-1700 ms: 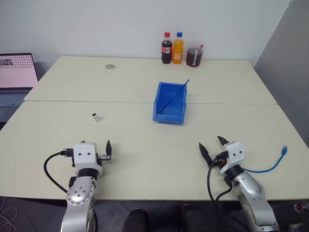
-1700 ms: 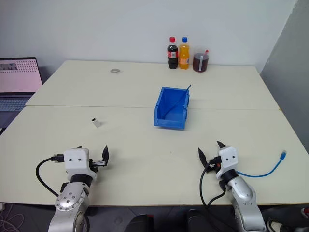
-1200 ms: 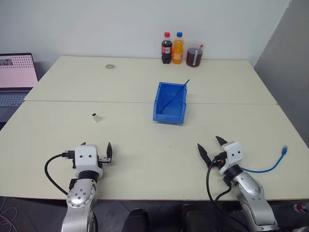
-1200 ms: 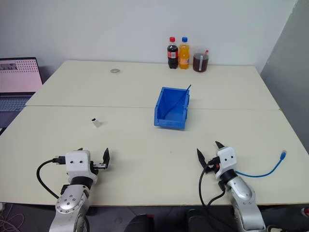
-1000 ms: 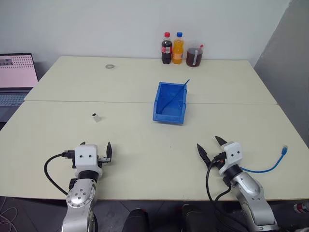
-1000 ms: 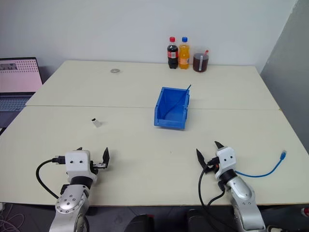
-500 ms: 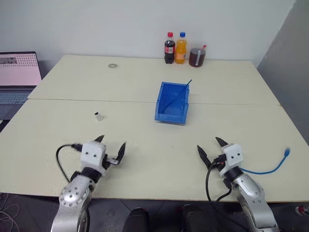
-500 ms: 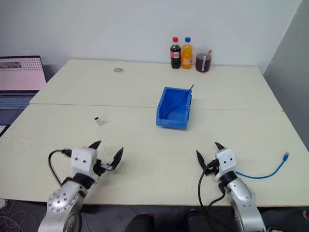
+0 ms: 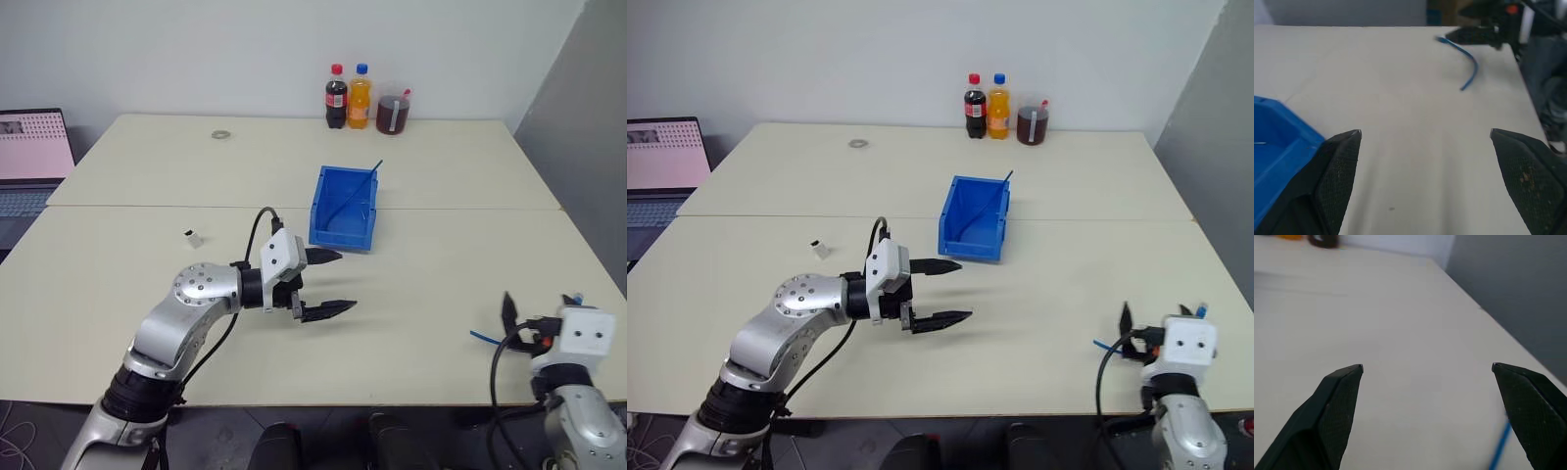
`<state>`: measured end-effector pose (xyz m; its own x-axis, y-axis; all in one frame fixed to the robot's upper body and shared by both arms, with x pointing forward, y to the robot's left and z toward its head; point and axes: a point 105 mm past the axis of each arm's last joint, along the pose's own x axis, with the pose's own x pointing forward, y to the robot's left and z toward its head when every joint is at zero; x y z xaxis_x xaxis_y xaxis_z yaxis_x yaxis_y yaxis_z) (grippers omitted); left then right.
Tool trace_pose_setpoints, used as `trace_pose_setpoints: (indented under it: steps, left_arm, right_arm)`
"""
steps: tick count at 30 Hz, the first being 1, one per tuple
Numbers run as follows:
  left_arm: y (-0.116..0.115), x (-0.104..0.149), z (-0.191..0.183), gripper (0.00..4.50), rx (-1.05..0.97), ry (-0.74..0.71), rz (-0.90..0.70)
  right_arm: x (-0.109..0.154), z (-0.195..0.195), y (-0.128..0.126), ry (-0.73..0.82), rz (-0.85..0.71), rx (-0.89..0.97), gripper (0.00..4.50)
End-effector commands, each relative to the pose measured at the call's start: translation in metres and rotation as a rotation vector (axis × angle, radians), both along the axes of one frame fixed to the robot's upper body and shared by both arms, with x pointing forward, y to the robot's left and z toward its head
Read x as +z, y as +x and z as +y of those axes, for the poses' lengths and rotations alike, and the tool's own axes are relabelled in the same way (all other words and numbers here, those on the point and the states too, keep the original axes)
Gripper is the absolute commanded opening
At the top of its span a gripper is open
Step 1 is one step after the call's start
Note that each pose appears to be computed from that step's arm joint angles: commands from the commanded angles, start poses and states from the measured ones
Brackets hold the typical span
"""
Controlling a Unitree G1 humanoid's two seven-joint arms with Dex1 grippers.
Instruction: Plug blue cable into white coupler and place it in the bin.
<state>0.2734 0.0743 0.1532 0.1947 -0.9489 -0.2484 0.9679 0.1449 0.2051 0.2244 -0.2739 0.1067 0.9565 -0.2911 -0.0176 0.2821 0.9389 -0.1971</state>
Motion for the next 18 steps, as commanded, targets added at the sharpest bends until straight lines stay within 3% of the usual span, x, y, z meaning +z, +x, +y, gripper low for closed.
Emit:
trace_pose_setpoints:
  steps: [1, 6, 15, 18]
  left_arm:
    - [-0.012, -0.004, -0.005, 4.44, -0.144, 0.076, 0.016]
    - [-0.009, -0.004, -0.009, 4.44, -0.199, 0.095, -0.005]
    - [-0.006, -0.007, -0.010, 4.44, -0.208, 0.094, -0.017]
    - [-0.005, -0.006, -0.011, 4.50, -0.213, 0.093, -0.021]
  right_arm:
    - [0.014, -0.025, -0.001, 0.012, 0.013, -0.110, 4.50]
    - [-0.001, -0.054, 0.003, 0.098, 0.131, -0.215, 4.50]
    - [-0.037, -0.069, 0.002, 0.257, 0.340, -0.270, 4.50]
    - [-0.043, -0.072, 0.002, 0.294, 0.368, -0.281, 3.73]
